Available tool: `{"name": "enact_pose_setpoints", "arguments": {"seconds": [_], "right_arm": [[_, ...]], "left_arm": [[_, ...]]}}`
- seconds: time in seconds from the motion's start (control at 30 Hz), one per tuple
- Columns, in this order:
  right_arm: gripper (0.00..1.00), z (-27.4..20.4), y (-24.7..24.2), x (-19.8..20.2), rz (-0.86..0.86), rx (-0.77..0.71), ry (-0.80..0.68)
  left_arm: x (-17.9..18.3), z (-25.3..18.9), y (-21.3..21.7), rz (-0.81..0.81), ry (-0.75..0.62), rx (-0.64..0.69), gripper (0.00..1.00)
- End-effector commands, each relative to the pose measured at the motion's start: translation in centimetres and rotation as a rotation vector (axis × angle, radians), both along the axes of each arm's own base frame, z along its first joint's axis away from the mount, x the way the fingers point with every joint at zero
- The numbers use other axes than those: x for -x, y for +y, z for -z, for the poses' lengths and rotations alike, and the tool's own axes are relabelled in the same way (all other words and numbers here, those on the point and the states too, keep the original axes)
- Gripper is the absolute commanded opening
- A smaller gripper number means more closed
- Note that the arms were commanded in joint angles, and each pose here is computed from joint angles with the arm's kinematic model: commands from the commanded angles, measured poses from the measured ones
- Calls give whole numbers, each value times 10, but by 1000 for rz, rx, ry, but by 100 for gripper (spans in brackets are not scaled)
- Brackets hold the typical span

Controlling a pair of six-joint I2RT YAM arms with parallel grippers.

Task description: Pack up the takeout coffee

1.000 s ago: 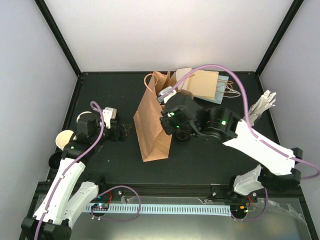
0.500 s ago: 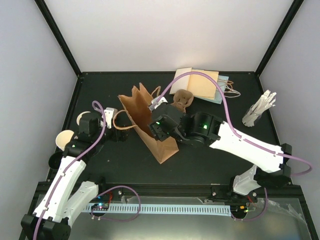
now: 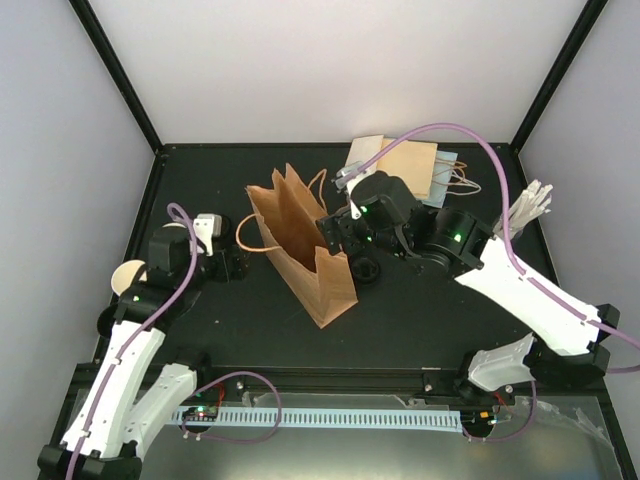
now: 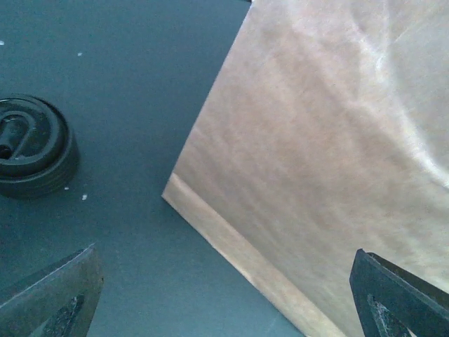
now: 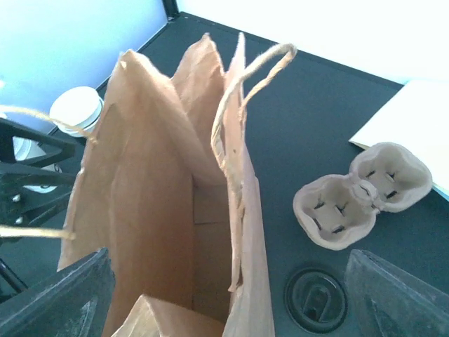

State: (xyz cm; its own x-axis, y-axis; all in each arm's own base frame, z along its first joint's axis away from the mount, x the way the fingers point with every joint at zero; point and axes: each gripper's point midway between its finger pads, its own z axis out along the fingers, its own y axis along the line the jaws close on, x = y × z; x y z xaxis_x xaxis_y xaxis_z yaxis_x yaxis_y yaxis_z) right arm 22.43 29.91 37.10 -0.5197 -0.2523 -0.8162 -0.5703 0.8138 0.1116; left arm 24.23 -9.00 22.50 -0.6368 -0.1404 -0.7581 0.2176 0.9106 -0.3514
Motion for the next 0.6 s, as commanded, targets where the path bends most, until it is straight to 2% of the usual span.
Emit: {"name": "enact_pose_setpoints", "arguments": {"seconds": [0.0,0.2,0.4,0.57], "right_arm": [[94,-14,-21,-2,4,-28,-8],[99,-5,-57,-21,82,-35,12],[99,17,-80,-31,140,-68,62],[99,26,-110,-40,203,-177,74]], "left_arm": [[20,-27,-17,47,21,150,99],[44,-40,-30,54,80,337,99],[67,-57,-47,98,130,552,99],[74,-72,-53,111,111,626,99]]}}
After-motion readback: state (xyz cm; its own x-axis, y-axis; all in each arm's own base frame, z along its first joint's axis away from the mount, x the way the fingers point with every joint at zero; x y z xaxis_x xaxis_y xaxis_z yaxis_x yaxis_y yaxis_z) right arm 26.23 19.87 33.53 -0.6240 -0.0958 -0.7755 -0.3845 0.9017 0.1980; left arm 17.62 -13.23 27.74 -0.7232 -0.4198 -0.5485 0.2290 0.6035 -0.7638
